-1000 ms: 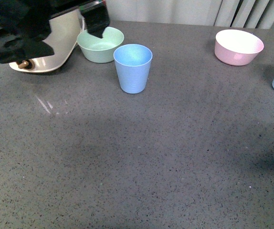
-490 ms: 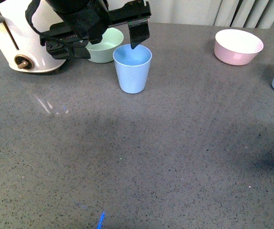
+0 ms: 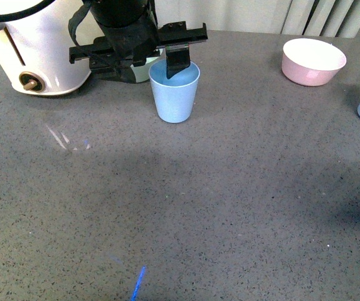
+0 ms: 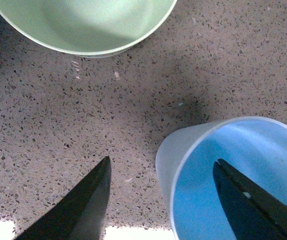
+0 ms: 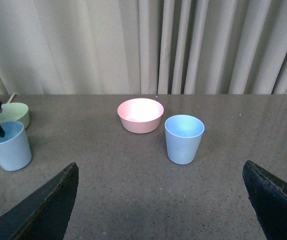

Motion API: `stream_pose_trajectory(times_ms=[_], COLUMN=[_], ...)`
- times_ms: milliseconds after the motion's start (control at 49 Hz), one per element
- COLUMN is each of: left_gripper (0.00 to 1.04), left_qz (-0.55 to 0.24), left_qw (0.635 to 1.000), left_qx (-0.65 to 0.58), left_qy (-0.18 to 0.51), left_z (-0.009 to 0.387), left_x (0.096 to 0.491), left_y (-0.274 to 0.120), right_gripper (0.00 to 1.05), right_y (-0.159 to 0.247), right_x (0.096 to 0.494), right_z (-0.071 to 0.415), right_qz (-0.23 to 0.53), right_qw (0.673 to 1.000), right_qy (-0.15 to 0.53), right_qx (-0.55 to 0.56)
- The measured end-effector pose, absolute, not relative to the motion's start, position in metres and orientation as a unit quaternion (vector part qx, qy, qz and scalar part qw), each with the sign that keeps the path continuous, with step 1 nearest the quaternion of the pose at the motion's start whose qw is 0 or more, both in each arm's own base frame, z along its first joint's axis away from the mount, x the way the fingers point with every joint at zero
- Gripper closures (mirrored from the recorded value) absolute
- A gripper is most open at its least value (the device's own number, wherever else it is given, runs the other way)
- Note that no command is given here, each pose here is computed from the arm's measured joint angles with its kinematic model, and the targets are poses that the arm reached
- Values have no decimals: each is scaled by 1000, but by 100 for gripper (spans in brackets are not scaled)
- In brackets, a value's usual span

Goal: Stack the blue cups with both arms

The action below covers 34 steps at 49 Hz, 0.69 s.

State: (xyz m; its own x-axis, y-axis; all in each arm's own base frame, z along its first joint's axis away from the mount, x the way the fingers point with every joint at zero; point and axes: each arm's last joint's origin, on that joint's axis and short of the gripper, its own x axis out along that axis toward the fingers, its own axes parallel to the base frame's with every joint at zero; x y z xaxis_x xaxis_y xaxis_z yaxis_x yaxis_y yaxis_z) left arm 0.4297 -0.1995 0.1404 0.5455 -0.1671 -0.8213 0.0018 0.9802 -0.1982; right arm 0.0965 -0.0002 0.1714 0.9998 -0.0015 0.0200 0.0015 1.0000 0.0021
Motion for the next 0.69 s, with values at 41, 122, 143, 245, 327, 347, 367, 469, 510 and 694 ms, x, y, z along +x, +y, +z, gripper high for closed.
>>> stream_pose_trajectory(times_ms=[41,122,143,245,327,347,367,469,510,694], left_gripper=[54,70,74,93,103,103,103,103,103,103], left_qz=[-51,-57,-58,-62,-70,-72,-74,-87,-92,-123], left_qw=[875,872,871,861,855,854,854,854,855,853], left_qx=[-86,-82,-80,-71,-70,-70,-70,-67,-63,-43], left_qy=[474,479,481,499,510,511,511,508,506,506], left_z=[141,140,140,138,138,139,140,150,154,161], left_x=[429,425,424,417,412,411,409,398,392,369], left_y=[-202,-208,-209,-215,-221,-222,-224,-235,-240,-269], right_gripper=[9,9,9,9,9,9,9,9,9,9], right_y=[0,0,0,0,0,0,0,0,0,0], right_x=[97,97,97,97,97,97,97,97,97,97], right_z=[171,171,171,171,171,171,171,171,171,171], right_qz=[-1,-1,-1,-1,-1,-1,-1,-1,-1,-1], right_qw=[1000,1000,1000,1000,1000,1000,1000,1000,1000,1000], right_qy=[-10,-10,-10,-10,-10,-10,-10,-10,-10,-10], right_qx=[1,1,1,1,1,1,1,1,1,1])
